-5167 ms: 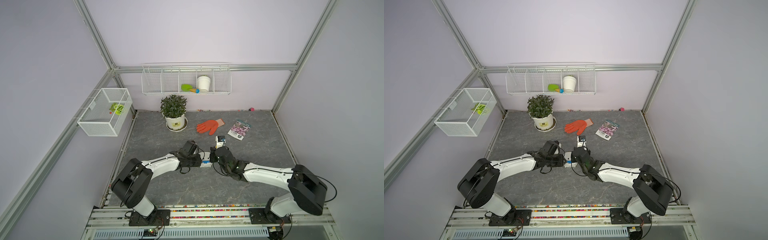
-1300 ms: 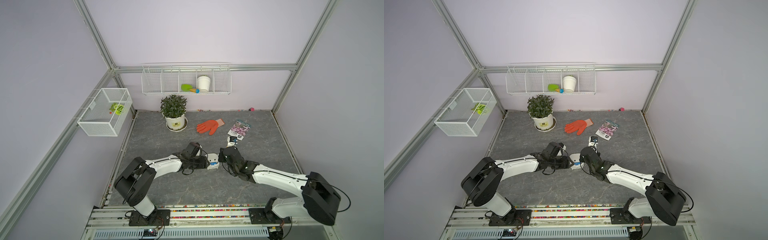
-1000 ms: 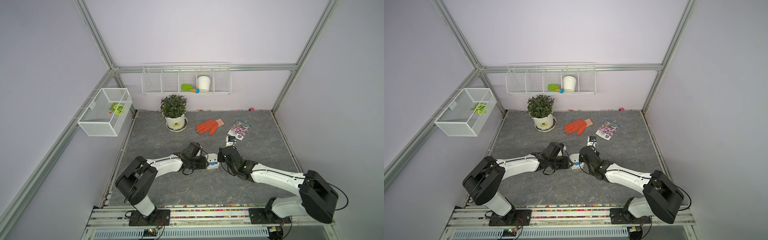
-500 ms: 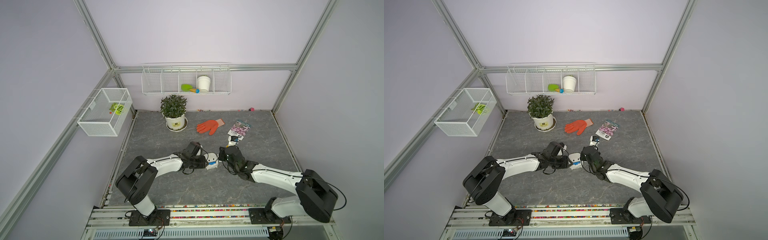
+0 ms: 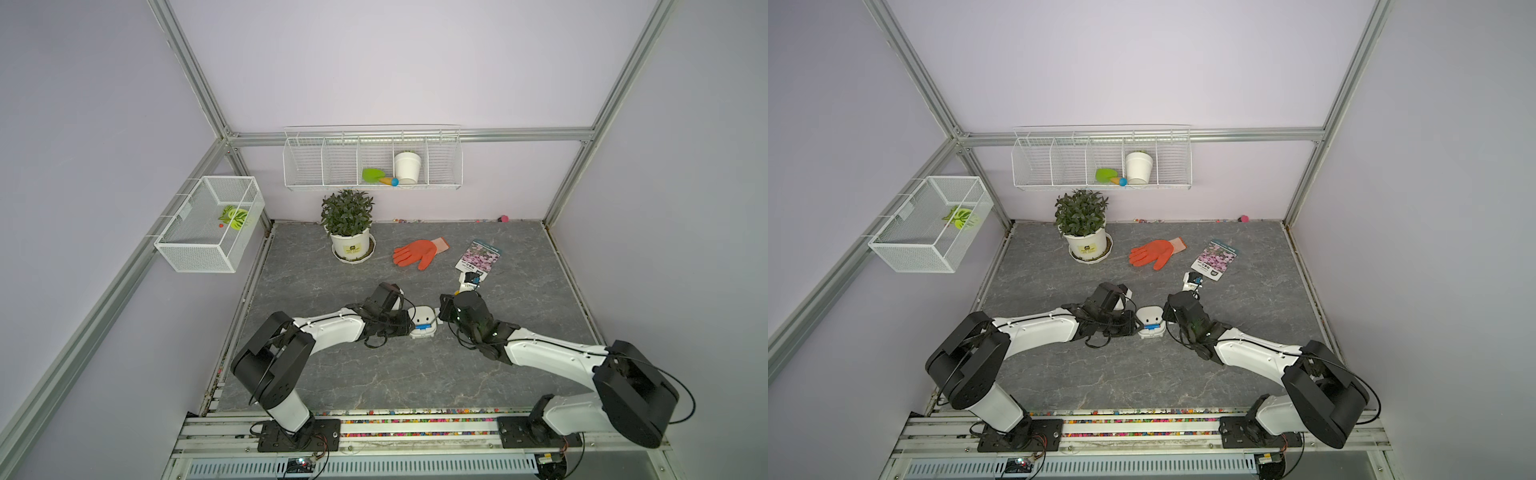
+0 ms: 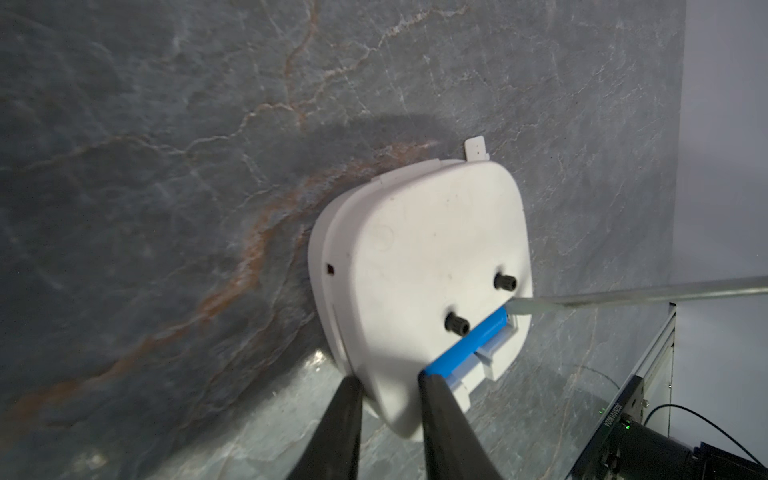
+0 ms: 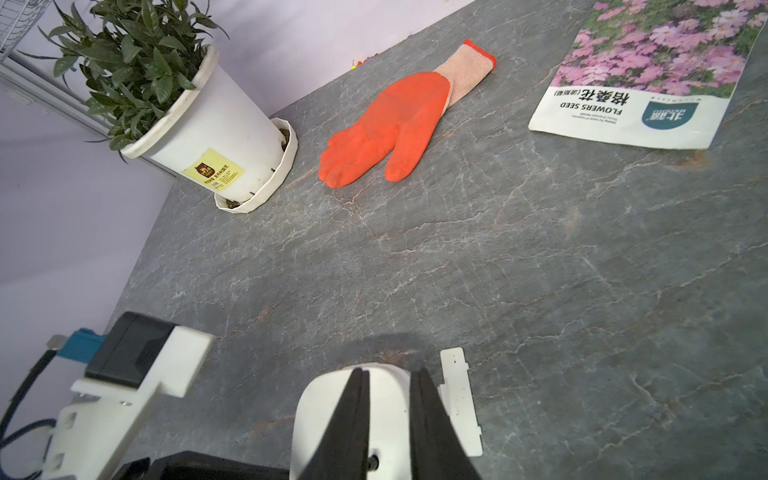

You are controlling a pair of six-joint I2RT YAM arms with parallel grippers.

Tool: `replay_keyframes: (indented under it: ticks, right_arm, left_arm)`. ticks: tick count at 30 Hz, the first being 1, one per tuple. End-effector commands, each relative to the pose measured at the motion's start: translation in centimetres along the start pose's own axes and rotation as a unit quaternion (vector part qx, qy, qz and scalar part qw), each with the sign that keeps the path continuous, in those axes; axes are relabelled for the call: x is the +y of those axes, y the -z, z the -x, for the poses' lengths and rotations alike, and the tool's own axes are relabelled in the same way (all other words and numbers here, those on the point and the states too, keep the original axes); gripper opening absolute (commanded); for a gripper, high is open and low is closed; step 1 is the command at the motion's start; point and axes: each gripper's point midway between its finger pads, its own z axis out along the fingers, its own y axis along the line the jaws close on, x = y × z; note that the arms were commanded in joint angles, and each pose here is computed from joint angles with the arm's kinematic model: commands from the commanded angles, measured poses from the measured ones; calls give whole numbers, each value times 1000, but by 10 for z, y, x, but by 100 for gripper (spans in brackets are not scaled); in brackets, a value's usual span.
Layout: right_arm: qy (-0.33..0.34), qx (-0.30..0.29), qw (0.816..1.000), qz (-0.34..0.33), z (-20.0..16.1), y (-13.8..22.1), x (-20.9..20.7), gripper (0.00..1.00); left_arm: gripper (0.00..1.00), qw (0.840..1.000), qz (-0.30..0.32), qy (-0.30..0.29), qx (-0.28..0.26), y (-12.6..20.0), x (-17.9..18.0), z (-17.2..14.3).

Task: Remove the battery from the alarm
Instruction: Release the battery from the alarm, then place the screwdriver at the center of the board.

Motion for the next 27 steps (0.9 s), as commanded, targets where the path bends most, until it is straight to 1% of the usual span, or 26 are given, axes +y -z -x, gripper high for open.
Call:
replay_keyframes:
  ticks: [1,10,13,19,24,27]
  right_arm:
    - [-60,-1,994,93,10,12,39,0]
    - [-102,-15,988,114,20,16,36,0]
    - [-108,-14,987,116,21,17,36,0]
    - [-151,-5,980,129,17,15,32,0]
    - [-133,-24,985,108,26,26,22,0]
    - [-100,-40,992,71,36,37,3,0]
  left_arm:
    - [29,1000,3,0,19,-8,3,-8]
    - [29,1000,7,3,18,-9,5,-9]
    - [29,1000,8,3,18,-9,5,-8]
    - [29,1000,7,3,17,-10,4,-7]
    - [29,1000,18,4,17,-10,7,-6]
    - [31,999,32,5,19,-11,11,-4]
